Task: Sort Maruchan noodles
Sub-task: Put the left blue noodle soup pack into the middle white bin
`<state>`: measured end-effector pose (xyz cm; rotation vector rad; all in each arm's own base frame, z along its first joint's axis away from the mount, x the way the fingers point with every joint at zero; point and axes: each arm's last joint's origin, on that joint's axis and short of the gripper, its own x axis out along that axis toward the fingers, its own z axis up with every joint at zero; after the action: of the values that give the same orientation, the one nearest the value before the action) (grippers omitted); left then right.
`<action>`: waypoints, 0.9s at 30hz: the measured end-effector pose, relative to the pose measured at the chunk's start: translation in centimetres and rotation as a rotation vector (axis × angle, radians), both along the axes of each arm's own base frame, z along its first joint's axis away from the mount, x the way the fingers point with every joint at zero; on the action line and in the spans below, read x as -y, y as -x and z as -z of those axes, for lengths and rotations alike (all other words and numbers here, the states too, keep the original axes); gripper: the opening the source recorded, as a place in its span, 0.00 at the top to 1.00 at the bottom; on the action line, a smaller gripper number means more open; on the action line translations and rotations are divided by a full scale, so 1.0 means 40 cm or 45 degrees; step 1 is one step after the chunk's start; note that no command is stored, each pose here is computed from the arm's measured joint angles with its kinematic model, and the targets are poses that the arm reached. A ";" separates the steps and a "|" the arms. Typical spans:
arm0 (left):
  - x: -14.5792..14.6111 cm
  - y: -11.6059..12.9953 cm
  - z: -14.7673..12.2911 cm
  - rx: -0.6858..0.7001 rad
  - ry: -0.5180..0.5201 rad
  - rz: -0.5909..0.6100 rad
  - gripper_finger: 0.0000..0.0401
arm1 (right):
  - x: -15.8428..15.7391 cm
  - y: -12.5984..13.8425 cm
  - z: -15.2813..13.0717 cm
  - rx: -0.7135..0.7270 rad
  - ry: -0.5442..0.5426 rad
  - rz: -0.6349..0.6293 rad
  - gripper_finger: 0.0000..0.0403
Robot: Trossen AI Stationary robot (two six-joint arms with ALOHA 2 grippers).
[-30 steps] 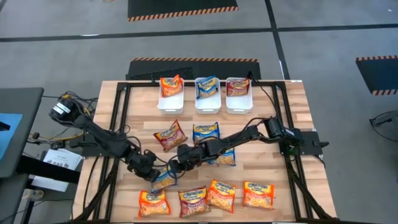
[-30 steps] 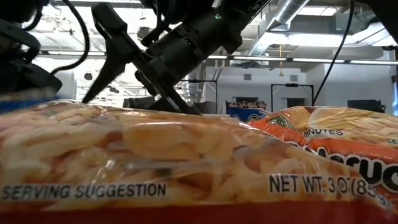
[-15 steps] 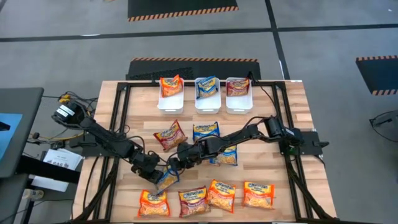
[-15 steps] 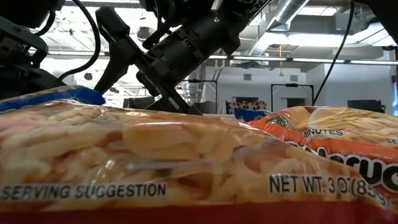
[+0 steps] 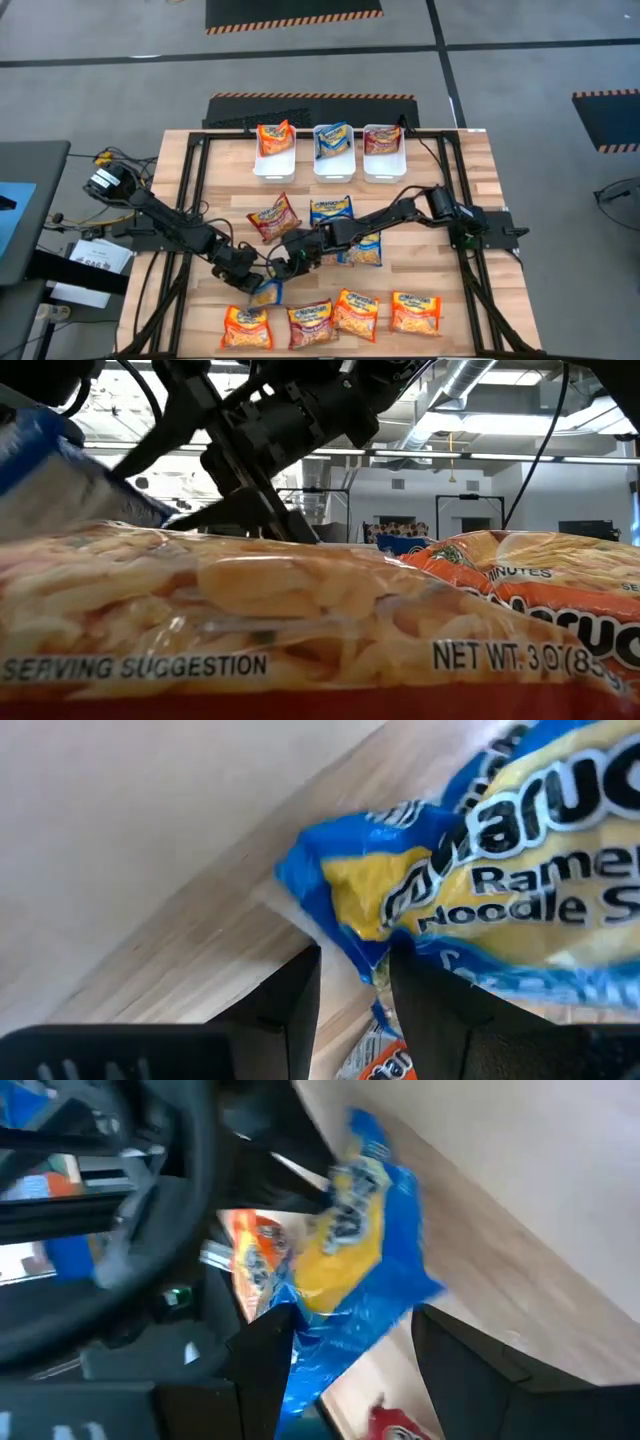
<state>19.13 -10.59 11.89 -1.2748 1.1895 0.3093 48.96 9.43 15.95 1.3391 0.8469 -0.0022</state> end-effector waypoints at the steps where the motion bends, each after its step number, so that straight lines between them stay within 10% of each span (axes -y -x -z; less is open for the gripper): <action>1: 0.000 0.000 0.000 0.002 -0.003 -0.003 0.70 | -0.001 0.000 -0.001 -0.002 0.002 0.016 0.42; 15: -0.026 -0.018 -0.001 0.059 -0.051 -0.068 0.70 | 0.009 0.000 0.004 -0.056 -0.013 0.139 0.46; 27: -0.028 -0.020 -0.002 0.082 -0.050 -0.001 0.70 | 0.011 -0.001 0.004 -0.038 0.018 0.116 0.72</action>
<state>19.94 -9.47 11.99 -1.2425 1.1229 0.2886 48.98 8.99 15.78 1.3664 0.8090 -0.0989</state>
